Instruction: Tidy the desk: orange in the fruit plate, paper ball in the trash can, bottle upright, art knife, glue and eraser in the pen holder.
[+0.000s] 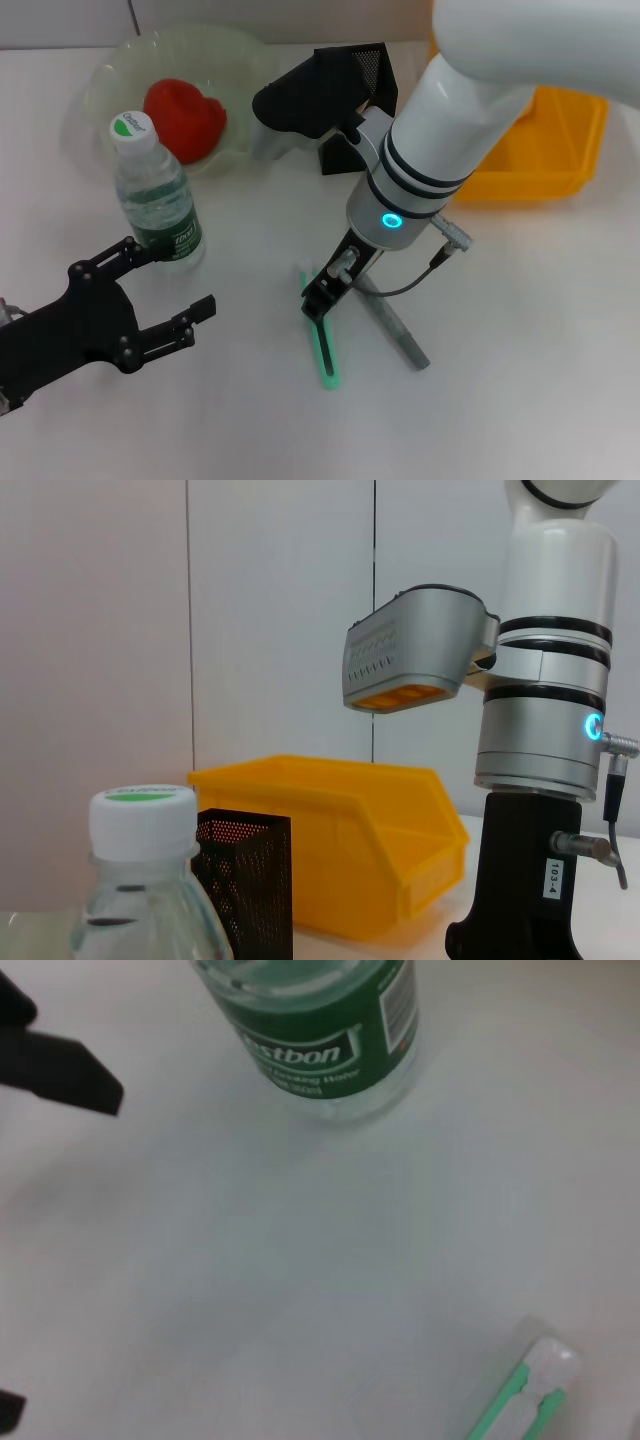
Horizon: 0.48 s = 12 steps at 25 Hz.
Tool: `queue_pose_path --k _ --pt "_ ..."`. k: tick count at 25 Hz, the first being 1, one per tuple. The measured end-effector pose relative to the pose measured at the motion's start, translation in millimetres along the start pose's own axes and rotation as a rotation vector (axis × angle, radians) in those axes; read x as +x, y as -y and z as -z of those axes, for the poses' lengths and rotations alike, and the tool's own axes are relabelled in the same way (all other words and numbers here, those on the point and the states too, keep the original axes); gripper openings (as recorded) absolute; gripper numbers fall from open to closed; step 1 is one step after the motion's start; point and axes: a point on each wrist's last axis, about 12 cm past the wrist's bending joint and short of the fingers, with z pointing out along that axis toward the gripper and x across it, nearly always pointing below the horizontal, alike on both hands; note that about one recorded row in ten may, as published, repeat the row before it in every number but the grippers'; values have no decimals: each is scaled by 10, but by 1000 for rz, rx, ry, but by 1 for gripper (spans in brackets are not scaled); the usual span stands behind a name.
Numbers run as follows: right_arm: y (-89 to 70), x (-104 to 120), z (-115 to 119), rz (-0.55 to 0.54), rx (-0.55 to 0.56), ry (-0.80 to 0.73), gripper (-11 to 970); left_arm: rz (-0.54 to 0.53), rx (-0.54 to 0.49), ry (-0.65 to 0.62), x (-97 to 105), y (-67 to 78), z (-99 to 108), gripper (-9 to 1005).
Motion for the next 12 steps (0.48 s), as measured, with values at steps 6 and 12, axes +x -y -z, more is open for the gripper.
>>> queue_pose_path --k 6,12 --pt "37 -17 13 -54 -31 15 305 -3 4 -1 0 3 -7 813" --pt "51 -20 12 -56 -26 14 308 -3 7 0 -1 1 -18 813"
